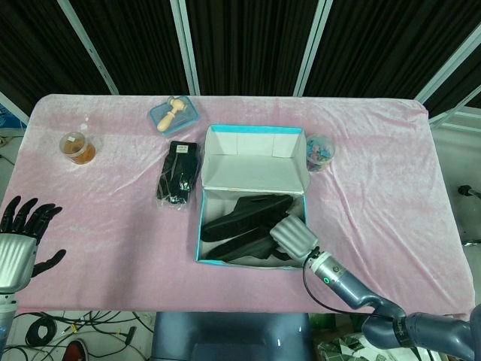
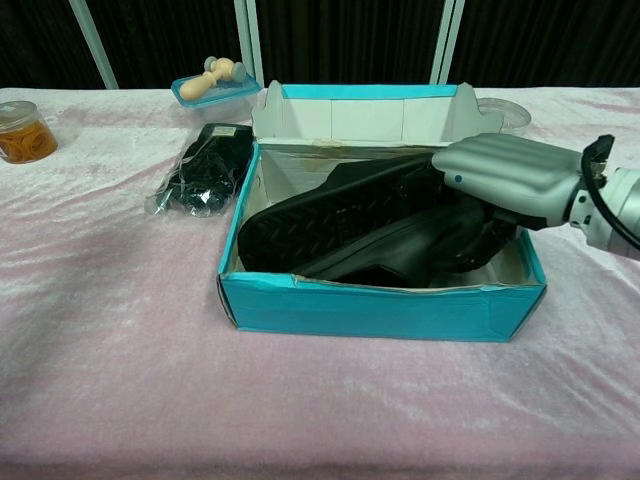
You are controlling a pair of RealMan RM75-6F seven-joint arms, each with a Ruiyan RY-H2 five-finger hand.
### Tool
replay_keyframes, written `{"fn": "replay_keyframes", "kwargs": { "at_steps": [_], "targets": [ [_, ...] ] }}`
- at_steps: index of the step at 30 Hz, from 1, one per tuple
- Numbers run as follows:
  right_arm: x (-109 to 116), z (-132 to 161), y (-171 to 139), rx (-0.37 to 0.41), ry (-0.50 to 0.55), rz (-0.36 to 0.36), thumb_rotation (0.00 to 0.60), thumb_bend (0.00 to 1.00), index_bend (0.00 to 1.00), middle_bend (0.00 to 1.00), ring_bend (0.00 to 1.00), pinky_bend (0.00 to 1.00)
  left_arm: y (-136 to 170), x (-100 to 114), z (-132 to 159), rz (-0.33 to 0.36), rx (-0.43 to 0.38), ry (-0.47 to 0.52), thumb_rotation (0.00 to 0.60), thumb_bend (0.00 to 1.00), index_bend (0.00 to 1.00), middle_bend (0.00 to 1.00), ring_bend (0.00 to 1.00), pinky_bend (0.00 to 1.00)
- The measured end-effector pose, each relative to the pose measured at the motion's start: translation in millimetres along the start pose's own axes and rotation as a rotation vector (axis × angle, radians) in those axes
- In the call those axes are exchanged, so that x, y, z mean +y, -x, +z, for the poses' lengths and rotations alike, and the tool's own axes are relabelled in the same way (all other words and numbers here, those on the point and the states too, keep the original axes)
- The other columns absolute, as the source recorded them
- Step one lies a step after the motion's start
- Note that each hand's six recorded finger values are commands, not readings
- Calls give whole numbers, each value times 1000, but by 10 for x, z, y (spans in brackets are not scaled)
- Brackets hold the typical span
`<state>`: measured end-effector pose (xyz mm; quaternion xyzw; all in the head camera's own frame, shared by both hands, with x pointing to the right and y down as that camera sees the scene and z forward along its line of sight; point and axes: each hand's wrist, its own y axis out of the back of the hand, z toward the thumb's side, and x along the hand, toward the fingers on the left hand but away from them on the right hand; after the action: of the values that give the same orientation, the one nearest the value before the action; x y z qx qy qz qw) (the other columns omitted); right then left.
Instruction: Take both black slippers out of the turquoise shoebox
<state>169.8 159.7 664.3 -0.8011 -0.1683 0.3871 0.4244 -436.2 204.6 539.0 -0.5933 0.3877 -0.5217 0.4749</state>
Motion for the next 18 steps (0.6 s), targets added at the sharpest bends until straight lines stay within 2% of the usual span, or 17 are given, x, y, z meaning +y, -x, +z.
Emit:
{"fn": "replay_keyframes", "kwargs": {
  "at_steps": [5,15,18],
  "targets": [
    [256,-36,-94,16,-3,-85,600,346,695,523,389,439,-13,-67,30,-18,-10,3,600,7,213,210,99,15],
    [504,-43,-194,23,57,-125,600,346,695,522,389,439,-48,-234,156,-75,-47,-6,600,7,213,209,99,15],
    [633,-96,-242,9,63,-166,600,346,695,523,389,439,-70,-276,185,-90,-54,-8,600,7,213,210,99,15]
  ]
}}
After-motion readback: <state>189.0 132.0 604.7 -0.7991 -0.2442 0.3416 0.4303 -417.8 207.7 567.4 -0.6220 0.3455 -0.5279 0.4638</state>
